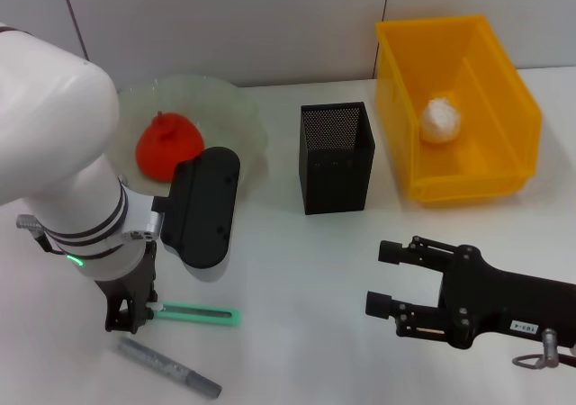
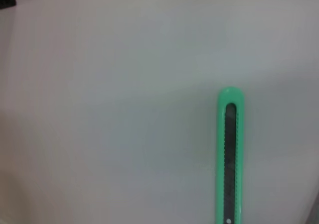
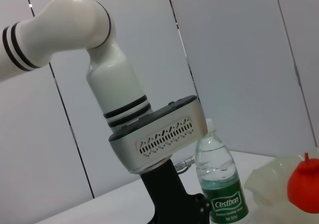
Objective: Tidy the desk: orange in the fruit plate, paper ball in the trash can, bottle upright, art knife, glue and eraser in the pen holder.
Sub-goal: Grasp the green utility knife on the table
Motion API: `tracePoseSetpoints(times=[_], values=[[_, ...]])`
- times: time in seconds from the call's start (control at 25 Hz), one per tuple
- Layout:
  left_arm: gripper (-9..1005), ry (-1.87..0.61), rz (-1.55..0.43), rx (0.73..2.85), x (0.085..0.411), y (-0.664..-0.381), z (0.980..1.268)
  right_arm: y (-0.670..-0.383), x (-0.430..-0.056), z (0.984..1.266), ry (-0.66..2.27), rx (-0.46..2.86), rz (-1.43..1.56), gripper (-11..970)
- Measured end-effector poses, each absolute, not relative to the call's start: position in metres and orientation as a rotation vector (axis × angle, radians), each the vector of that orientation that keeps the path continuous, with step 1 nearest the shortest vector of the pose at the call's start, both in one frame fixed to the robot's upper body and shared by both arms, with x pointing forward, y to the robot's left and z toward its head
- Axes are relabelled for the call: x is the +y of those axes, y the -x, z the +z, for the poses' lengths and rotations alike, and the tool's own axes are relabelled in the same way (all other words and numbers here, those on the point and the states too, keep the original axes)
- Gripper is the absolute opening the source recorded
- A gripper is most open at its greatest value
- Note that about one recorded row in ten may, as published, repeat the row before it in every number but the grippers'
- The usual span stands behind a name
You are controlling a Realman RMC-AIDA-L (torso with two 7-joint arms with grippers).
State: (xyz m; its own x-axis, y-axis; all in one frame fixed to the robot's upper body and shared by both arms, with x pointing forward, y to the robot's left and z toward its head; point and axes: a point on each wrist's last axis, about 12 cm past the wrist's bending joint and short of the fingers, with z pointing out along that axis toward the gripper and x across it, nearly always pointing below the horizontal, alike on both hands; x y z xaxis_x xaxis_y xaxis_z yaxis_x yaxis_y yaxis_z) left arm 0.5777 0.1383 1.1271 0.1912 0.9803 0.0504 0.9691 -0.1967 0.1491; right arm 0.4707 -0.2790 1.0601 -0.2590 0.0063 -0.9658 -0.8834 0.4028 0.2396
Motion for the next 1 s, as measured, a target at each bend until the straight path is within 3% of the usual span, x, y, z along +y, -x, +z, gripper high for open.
tracePoseSetpoints(times=[1.0], values=[[108,-2.361,0.208,1.948,0.1404,-0.5786,1.1238,-0.4763,-0.2758,1.0630,0.807,1.586,1.052,761]])
